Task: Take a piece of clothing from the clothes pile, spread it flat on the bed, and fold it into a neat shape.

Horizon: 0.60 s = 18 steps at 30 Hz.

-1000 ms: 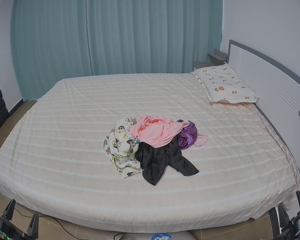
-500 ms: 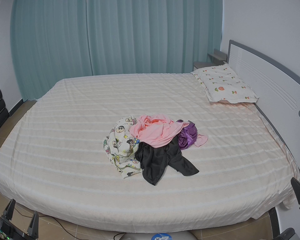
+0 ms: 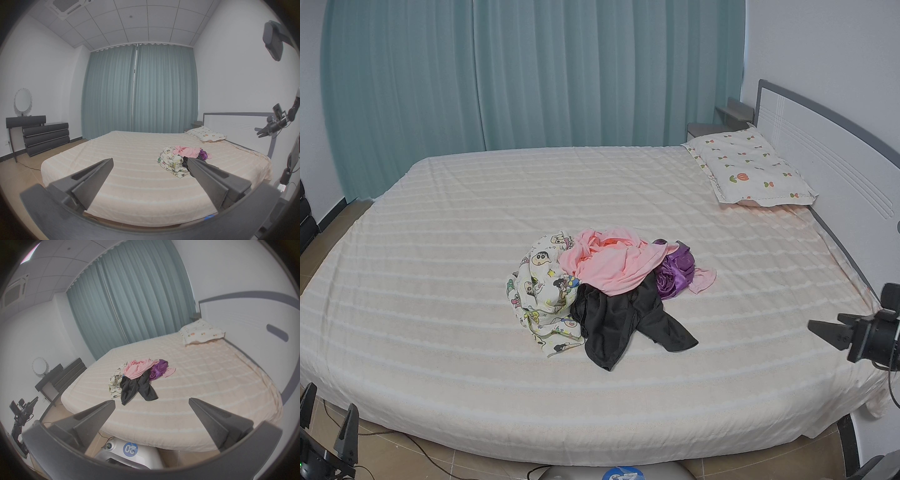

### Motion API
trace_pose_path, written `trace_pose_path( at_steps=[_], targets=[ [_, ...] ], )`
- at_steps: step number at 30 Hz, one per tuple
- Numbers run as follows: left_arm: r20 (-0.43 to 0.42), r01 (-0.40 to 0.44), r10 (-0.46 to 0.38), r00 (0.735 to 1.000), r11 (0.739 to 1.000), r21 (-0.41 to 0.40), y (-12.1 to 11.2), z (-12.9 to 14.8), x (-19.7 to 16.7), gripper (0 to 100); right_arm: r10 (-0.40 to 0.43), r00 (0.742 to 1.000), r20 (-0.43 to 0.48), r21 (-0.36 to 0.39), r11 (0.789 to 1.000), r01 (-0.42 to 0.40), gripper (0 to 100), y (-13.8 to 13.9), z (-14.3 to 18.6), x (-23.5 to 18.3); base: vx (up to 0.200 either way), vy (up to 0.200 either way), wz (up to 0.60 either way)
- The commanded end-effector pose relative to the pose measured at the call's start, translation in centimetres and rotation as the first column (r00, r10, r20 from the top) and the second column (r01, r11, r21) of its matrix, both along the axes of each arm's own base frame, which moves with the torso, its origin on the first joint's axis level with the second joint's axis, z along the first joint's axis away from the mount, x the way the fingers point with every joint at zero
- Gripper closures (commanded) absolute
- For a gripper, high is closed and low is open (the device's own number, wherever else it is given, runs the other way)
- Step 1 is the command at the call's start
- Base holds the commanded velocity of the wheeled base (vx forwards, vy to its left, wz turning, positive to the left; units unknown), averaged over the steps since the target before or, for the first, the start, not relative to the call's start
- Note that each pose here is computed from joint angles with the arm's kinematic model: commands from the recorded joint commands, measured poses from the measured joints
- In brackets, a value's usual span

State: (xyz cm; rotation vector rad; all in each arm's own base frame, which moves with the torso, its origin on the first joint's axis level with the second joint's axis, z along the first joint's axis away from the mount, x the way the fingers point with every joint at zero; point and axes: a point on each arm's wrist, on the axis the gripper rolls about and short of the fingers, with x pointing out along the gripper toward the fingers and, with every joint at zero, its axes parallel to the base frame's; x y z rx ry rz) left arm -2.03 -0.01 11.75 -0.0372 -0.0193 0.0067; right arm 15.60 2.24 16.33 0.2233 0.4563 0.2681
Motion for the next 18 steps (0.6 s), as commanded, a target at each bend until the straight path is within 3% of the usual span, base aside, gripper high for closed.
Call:
trace_pose_path(
  at_steps=[1,4,5,6,7,8,11,14,16,18],
  targets=[
    [-0.315,0.117,-0.128,0.94,0.992,-0.052,-0.5,3.8,7.6,0,0.0,0.977,-0.213,0.08,0.997,0.017,0,5.7,-7.4,9.6,0.0,0.0,0.0],
    [-0.305,0.109,-0.134,0.943,0.989,-0.098,-0.8,4.2,9.6,0,-0.032,0.976,-0.214,0.1,0.993,0.054,0,6.5,-8.4,10.5,0.0,0.0,0.0],
    [-0.369,0.128,-0.169,0.914,0.983,-0.134,-1.4,3.6,11.6,0,-0.054,0.98,-0.193,0.103,0.992,0.075,0,7.0,-9.2,11.9,0.0,0.0,0.0],
    [-0.386,0.136,-0.179,0.905,0.981,-0.138,-1.6,3.4,11.9,0,-0.056,0.98,-0.191,0.102,0.992,0.077,0,7.0,-9.3,12.1,0.0,0.0,0.0],
    [-0.474,0.143,-0.221,0.852,0.97,-0.195,-2.5,2.4,13.5,0,-0.066,0.979,-0.193,0.103,0.991,0.087,0,7.4,-10.2,13.2,0.0,0.0,0.0],
    [-0.495,0.126,-0.232,0.837,0.963,-0.238,-3.0,2.0,14.2,0,-0.069,0.976,-0.205,0.099,0.991,0.091,0,7.5,-10.8,13.7,0.0,0.0,0.0],
    [-0.52,0.089,-0.279,0.807,0.929,-0.36,-4.7,1.1,16.4,0,-0.072,0.971,-0.229,0.091,0.991,0.095,0,8.0,-12.7,15.2,0.0,0.0,0.0],
    [-0.511,0.058,-0.304,0.804,0.895,-0.442,-5.7,0.5,17.9,0,-0.071,0.974,-0.214,0.094,0.991,0.093,0,8.6,-13.5,16.6,0.0,0.0,0.0],
    [-0.554,0.023,-0.318,0.769,0.88,-0.474,-6.7,-0.9,19.0,0,-0.067,0.977,-0.205,0.091,0.992,0.087,0,9.1,-14.0,17.9,0.0,0.0,0.0],
    [-0.601,-0.023,-0.298,0.741,0.884,-0.467,-7.2,-2.1,19.7,0,-0.052,0.977,-0.205,0.091,0.993,0.072,0,9.9,-14.6,18.7,0.0,0.0,0.0]
  ],
)
